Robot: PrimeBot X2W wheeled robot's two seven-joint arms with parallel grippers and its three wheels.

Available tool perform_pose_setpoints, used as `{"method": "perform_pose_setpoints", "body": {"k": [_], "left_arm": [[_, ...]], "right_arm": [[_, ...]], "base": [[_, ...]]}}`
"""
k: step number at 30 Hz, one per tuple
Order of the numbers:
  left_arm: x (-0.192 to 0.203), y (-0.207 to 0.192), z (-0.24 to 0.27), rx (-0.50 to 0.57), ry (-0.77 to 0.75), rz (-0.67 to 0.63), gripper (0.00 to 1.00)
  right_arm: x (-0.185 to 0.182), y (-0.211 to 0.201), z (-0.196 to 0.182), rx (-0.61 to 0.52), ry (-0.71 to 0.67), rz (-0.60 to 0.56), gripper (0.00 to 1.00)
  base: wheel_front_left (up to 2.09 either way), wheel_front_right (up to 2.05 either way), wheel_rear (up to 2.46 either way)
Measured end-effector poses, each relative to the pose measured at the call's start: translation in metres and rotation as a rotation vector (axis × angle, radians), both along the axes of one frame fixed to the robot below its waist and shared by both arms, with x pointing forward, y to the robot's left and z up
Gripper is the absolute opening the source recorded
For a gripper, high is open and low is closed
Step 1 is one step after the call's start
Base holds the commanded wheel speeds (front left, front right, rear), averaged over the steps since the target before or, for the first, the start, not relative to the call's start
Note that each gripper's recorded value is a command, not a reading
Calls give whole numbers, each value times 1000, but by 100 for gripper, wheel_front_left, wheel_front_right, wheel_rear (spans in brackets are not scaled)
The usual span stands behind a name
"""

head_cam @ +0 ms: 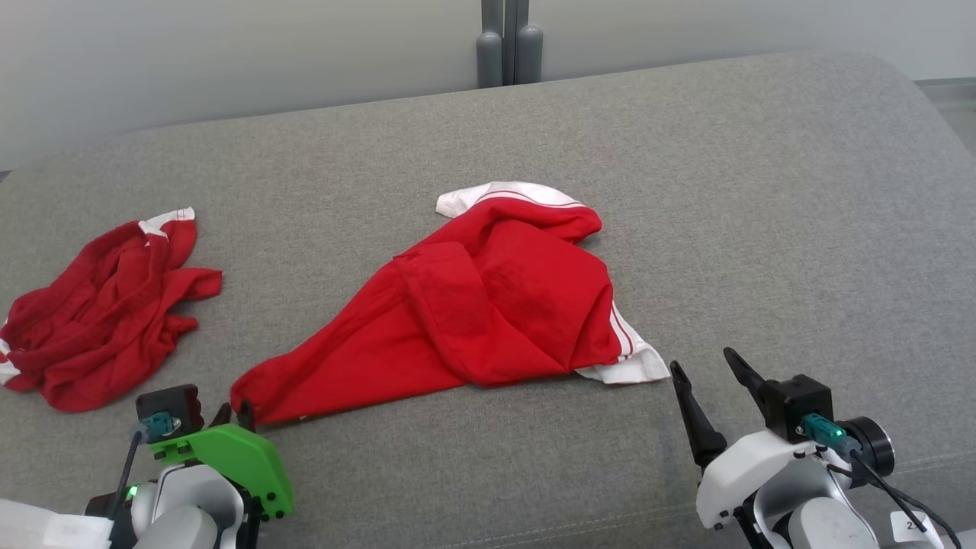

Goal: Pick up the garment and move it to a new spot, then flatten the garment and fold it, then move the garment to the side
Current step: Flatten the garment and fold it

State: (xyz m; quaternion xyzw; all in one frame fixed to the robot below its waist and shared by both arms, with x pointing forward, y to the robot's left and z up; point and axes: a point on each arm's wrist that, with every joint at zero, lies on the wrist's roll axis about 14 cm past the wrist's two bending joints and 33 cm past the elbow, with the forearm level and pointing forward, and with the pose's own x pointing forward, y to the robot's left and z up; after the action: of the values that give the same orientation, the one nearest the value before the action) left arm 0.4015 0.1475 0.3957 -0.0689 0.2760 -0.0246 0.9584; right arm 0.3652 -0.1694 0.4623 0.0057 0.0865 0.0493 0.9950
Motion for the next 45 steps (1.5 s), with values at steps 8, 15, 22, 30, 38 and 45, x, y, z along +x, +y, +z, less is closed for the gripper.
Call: {"method": "perform_pose_setpoints", "body": {"k": [8, 15, 22, 30, 38, 45], "left_arm": [[9, 16, 19, 2, -51, 58, 100], [33, -46, 65, -83, -105, -117, 100], [50, -118, 86, -89, -86, -307, 100], [61, -162, 75, -24, -24, -409, 100], [74, -156, 49, 85, 45, -391, 100], [73, -149, 40, 76, 98, -367, 43]], "right_arm": [[-3, -4, 1, 3, -2, -15, 100], [-8, -15, 2, 3, -6, -49, 100], [-12, -26, -2, 6, 3, -84, 100], [-22, -45, -12, 8, 29, -148, 100], [-28, -59, -19, 4, 47, -196, 100], [-28, -56, -22, 8, 57, -189, 100]], "base": [[0, 0, 0], [0, 0, 0], [0, 0, 0], [0, 0, 0], [0, 0, 0], [0, 0, 0]]}}
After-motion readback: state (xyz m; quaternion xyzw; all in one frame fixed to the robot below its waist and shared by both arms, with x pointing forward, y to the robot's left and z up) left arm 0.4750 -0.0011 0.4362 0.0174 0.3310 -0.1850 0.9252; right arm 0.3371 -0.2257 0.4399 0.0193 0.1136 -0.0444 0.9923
